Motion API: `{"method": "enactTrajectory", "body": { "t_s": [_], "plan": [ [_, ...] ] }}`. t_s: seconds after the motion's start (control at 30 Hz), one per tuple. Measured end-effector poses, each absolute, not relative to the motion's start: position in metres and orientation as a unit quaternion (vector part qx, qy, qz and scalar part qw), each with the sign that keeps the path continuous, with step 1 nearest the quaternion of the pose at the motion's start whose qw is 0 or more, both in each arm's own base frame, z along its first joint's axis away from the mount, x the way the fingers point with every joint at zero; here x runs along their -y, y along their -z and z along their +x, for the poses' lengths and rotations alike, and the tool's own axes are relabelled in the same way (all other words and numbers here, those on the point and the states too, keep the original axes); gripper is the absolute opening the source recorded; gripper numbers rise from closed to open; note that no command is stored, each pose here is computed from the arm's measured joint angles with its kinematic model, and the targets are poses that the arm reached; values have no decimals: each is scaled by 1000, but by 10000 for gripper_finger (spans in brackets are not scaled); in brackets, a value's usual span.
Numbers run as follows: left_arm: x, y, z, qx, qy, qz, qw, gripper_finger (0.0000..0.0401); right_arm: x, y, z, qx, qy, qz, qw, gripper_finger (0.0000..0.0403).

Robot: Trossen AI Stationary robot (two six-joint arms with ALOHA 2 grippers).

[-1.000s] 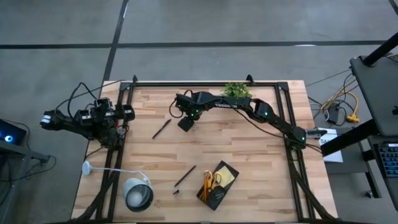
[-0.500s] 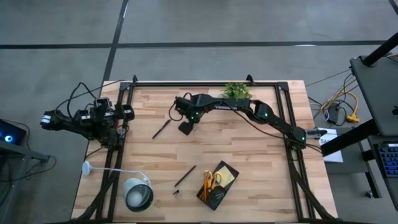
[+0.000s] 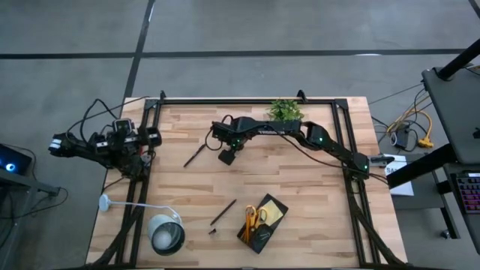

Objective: Pick and place office supplies into organizer
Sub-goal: Put the top binder clip into the desk organizer

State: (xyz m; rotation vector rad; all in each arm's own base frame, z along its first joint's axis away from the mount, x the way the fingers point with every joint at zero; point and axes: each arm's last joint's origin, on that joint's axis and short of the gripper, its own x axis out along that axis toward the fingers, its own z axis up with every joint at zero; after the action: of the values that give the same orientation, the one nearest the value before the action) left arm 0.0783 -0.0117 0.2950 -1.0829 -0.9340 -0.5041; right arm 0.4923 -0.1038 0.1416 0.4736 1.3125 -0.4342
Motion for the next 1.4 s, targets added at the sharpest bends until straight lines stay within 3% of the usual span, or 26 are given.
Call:
{"method": "enactTrajectory", "body": {
  "t_s": [0.63,1.4],
  "plan": [
    [14,-295,78,413,258,-478,731,191,97,-131,491,-600,210,198,746,314],
    [14,-295,78,413,256,-476,733,191,99,-128,493,-579,231,215,752,214]
  ]
}}
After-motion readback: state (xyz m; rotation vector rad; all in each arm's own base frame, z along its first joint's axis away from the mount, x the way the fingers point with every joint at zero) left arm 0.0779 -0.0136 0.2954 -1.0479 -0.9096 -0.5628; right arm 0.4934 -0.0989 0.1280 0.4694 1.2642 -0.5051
